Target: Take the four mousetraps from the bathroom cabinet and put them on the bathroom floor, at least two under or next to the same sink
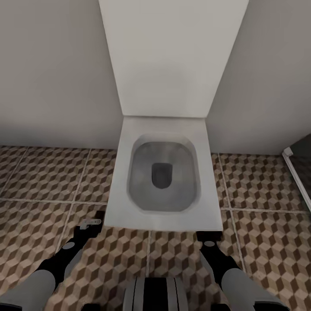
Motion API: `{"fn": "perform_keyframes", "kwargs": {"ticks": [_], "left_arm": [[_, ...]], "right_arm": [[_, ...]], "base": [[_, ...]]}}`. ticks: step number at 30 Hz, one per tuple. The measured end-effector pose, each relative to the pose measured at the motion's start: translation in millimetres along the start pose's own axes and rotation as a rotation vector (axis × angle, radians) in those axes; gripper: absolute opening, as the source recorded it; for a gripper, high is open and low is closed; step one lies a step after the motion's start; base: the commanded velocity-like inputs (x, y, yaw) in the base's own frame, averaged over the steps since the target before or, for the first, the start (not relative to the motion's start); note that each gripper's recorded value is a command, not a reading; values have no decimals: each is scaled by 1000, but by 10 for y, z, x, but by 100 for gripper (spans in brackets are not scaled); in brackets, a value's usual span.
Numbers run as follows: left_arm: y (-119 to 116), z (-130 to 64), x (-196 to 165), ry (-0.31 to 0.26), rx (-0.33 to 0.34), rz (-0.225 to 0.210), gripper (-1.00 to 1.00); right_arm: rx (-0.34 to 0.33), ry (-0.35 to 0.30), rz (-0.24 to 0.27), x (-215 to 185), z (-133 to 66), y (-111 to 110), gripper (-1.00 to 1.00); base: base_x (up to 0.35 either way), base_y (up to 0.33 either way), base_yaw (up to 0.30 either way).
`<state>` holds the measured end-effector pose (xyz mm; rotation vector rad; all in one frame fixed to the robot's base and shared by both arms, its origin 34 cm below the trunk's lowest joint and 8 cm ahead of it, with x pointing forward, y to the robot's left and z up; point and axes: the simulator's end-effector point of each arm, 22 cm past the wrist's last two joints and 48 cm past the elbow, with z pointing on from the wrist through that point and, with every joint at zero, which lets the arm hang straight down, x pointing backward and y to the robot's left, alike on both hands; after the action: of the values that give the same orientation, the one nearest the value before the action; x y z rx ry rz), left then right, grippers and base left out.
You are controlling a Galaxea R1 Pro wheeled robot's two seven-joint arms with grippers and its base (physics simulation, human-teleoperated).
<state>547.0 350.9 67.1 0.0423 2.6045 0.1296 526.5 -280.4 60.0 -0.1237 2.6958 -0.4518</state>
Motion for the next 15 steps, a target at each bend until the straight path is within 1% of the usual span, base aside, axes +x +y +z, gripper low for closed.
{"fn": "perform_keyframes", "kwargs": {"ticks": [6, 11, 15], "left_arm": [[1, 0, -9, -3, 0, 0, -100], [-2, 1, -14, -5, 0, 0, -100], [-3, 2, -15, -5, 0, -1, -100]], "right_arm": [[-1, -4, -2, -5, 6, -16, -100], [-3, -10, -16, -15, 16, -36, -100], [-4, -14, -26, -16, 24, -52, -100]], "base": [[313, 0, 0], [315, 0, 0], [157, 0, 0]]}}
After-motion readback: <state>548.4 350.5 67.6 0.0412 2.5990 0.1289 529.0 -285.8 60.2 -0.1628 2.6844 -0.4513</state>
